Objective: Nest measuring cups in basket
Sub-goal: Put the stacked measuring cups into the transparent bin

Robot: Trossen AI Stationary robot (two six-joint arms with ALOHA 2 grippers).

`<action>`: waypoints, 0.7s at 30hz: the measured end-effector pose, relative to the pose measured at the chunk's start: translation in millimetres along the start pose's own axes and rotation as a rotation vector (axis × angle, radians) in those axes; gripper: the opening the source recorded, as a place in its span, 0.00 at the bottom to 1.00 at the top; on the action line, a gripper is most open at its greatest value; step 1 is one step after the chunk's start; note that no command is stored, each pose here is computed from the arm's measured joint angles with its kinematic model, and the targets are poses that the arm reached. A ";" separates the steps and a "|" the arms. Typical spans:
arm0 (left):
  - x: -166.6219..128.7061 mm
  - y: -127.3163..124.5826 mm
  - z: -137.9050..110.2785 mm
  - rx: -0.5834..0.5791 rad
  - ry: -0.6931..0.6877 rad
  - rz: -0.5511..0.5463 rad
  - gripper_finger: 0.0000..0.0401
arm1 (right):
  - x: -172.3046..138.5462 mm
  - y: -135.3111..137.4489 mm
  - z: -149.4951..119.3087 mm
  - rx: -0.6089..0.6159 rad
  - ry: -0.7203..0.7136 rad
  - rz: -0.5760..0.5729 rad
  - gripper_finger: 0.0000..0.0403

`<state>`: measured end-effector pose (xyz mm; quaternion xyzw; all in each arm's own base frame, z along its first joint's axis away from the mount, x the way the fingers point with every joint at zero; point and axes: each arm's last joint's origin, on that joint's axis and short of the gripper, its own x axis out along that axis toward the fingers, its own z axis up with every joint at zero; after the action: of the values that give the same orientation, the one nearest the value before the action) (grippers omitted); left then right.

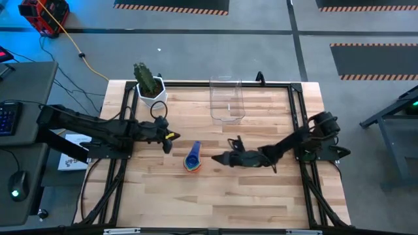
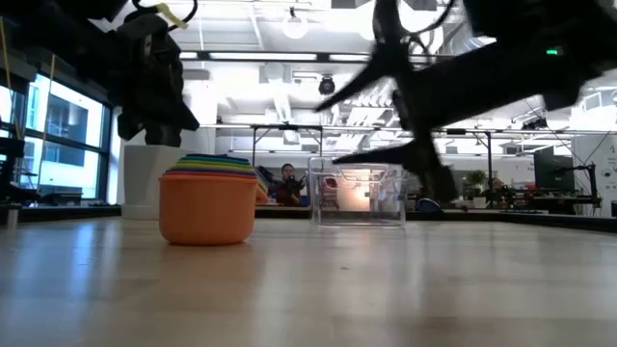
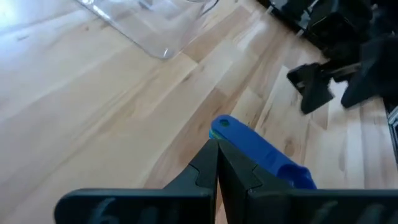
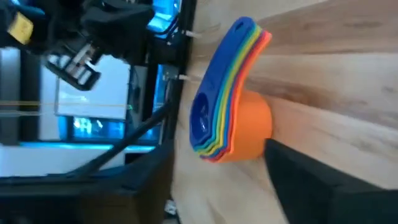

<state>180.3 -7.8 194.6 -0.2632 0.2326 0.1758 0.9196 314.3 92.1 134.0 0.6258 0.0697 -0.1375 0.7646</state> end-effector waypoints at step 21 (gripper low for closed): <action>-6.8 -8.8 13.9 -0.097 -0.126 -0.110 0.00 | 93.1 -6.6 44.9 -0.022 0.122 -0.143 0.91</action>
<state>183.2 -8.4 212.1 -0.3080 0.1507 0.1523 0.9270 398.1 35.6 111.2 0.6178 0.1622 -0.1528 0.7541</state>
